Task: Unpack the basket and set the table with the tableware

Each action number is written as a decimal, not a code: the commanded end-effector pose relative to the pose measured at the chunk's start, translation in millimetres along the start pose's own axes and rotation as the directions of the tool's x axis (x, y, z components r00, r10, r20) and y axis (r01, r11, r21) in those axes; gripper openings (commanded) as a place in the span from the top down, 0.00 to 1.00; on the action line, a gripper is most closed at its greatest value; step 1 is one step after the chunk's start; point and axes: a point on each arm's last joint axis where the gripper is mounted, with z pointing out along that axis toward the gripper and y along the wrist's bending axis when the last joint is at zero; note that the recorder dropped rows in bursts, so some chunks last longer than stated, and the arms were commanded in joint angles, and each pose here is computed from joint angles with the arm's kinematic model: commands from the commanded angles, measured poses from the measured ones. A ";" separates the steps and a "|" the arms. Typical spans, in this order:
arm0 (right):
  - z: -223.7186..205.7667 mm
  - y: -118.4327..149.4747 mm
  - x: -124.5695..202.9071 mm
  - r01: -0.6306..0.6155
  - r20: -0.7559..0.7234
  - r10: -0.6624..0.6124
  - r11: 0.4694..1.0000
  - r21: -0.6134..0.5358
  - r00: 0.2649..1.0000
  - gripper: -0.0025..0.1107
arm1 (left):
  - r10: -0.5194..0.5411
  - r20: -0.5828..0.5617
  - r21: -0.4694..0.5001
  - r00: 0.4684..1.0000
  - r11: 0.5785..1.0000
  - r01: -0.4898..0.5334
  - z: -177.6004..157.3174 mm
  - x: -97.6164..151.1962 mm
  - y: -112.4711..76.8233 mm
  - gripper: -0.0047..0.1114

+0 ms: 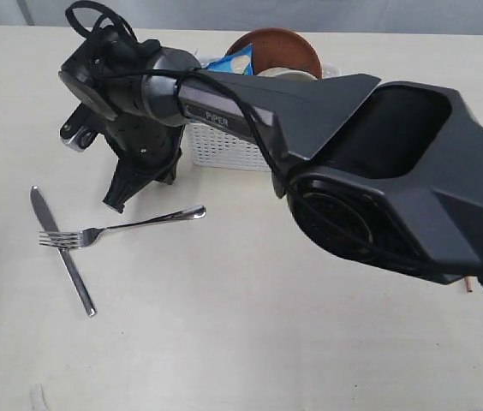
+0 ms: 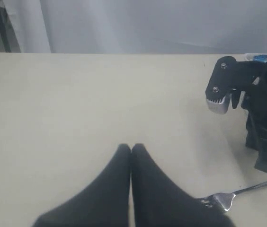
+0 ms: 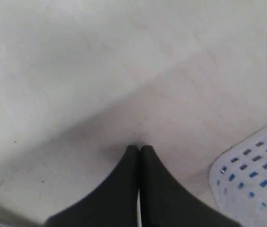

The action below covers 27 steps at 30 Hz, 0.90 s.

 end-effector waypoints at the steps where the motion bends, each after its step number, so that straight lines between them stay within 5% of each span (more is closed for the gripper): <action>1: 4.9 7.5 4.8 -0.009 -0.038 0.007 0.999 -0.051 0.999 0.98 | 0.010 0.012 -0.005 1.000 1.000 -0.010 -0.1 -0.4 0.3 0.96; 7: -9.2 17.8 2.0 -0.008 -0.010 0.008 0.997 -0.078 1.000 0.98 | 0.010 0.012 -0.005 1.000 1.000 -0.010 -0.1 -0.4 0.3 0.96; 17: -61.3 -5.9 5.3 -0.053 0.090 0.066 0.988 -0.148 0.994 0.98 | 0.010 0.012 -0.005 1.000 1.000 -0.010 -0.1 -0.4 0.3 0.96; 27: -41.8 2.4 35.7 -0.065 0.126 0.085 0.987 -0.150 0.988 0.98 | 0.010 0.012 -0.005 1.000 1.000 -0.010 -0.1 -0.4 0.3 0.96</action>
